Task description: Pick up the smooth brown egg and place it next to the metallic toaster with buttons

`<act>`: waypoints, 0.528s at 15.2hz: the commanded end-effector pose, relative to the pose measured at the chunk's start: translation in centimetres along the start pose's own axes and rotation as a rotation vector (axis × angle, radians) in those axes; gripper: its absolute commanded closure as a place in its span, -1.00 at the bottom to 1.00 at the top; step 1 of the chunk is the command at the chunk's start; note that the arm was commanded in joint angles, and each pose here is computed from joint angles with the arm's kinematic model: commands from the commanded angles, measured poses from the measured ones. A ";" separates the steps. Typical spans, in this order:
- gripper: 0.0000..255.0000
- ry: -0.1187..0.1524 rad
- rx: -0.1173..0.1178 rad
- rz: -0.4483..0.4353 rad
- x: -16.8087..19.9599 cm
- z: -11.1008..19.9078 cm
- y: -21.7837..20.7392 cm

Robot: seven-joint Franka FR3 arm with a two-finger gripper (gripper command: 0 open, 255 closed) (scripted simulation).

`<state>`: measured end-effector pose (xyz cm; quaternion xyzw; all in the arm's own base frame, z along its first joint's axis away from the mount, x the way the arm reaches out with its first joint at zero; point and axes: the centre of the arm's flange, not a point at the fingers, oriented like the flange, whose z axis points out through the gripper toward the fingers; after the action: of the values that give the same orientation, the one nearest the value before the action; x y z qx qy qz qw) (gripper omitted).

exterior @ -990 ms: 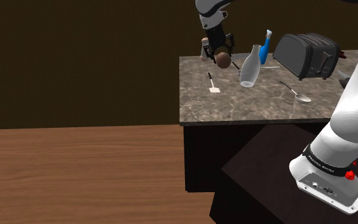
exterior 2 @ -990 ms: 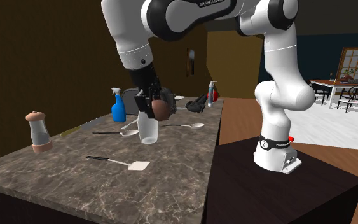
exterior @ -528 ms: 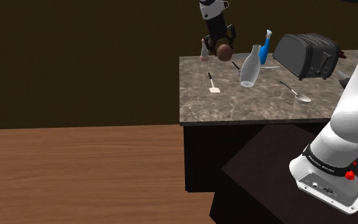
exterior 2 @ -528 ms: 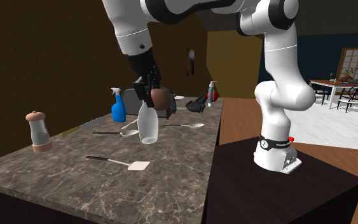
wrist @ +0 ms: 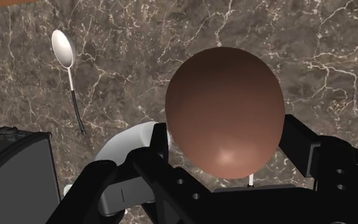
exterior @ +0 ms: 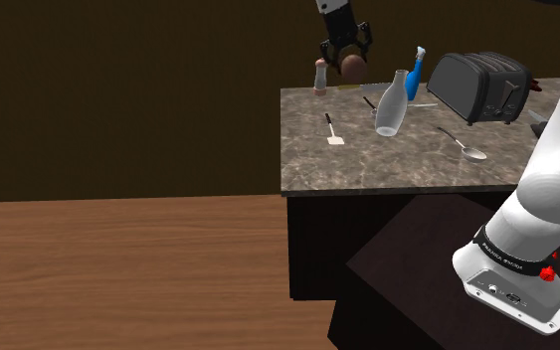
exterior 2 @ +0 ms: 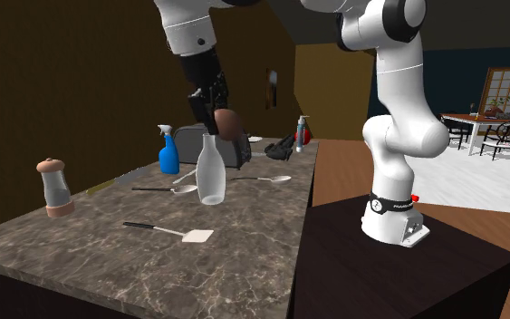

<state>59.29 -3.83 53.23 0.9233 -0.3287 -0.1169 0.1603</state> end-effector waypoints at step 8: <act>1.00 0.000 0.000 0.000 1.2 2.4 8.8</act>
<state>55.16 -10.42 54.31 0.9230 -0.3295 -0.1170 0.1605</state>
